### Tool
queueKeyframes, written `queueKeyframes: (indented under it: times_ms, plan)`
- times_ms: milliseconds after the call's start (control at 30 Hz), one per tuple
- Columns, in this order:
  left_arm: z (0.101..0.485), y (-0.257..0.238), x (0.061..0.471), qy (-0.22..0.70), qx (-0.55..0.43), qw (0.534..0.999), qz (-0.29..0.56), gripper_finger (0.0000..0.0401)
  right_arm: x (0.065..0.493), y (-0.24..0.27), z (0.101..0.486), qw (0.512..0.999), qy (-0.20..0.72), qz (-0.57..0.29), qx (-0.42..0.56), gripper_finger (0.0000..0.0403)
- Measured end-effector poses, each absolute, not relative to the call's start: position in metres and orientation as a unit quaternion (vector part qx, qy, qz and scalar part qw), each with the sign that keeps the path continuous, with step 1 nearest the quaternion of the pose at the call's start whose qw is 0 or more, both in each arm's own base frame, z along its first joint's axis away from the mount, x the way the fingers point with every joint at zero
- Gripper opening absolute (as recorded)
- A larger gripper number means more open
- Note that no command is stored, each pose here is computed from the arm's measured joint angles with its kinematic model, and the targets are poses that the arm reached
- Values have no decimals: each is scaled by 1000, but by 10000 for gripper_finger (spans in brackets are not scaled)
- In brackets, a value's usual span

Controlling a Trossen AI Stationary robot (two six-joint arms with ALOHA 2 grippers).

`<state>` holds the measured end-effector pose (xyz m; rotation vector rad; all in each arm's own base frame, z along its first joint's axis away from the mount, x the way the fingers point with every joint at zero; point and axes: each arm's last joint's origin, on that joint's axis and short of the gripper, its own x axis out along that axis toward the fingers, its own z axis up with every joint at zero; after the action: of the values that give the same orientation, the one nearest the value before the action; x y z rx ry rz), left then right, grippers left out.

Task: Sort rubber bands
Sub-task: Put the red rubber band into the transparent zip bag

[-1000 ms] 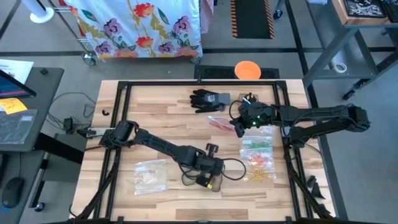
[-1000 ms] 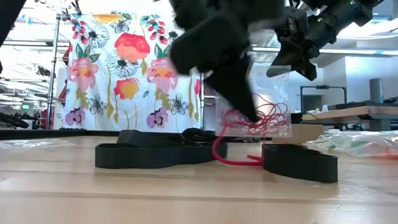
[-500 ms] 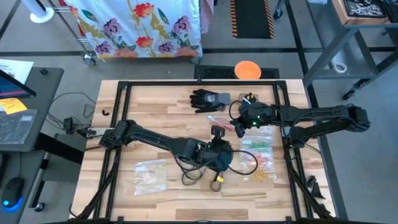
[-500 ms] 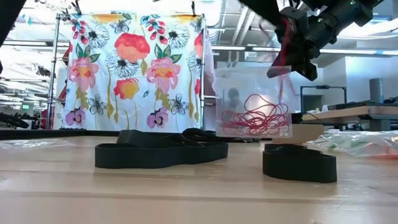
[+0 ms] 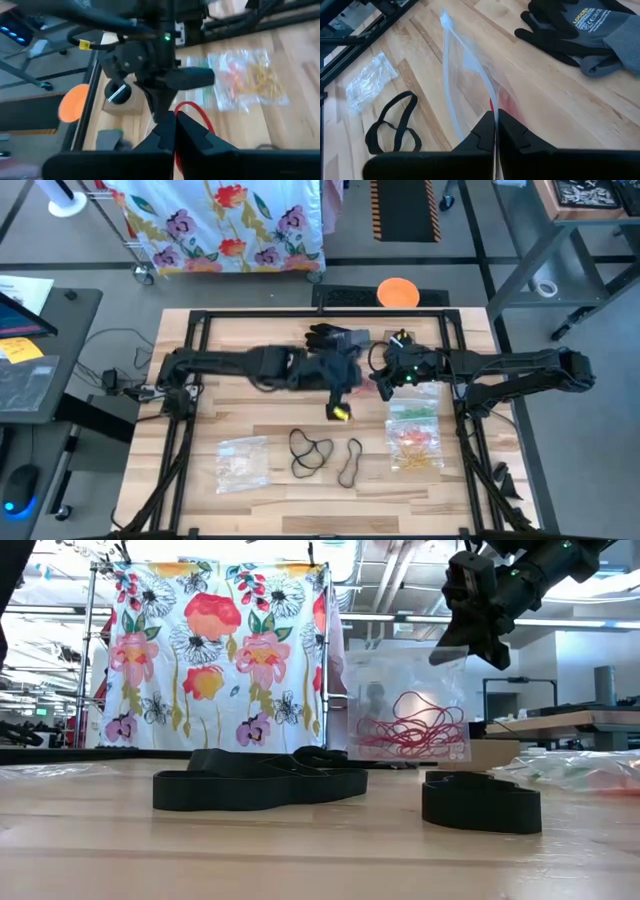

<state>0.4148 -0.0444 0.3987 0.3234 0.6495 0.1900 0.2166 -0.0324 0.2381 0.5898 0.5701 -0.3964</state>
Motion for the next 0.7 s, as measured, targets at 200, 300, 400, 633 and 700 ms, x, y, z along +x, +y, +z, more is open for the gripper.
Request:
queueKeyframes:
  times_ms: [200,300,400,633,700]
  plan:
    - [391,10,428,298,121,942,93,0,217,-32,239,900,271,-190,285,11]
    - [385,36,433,296,118,941,113,0,217,-32,239,900,268,-190,285,11]
    - [384,58,432,296,96,943,120,0,218,-33,239,901,267,-189,285,11]
    - [388,76,430,272,62,956,96,0,217,-32,238,898,275,-191,285,11]
    - [390,76,432,260,59,960,90,0,216,-32,238,898,276,-192,285,11]
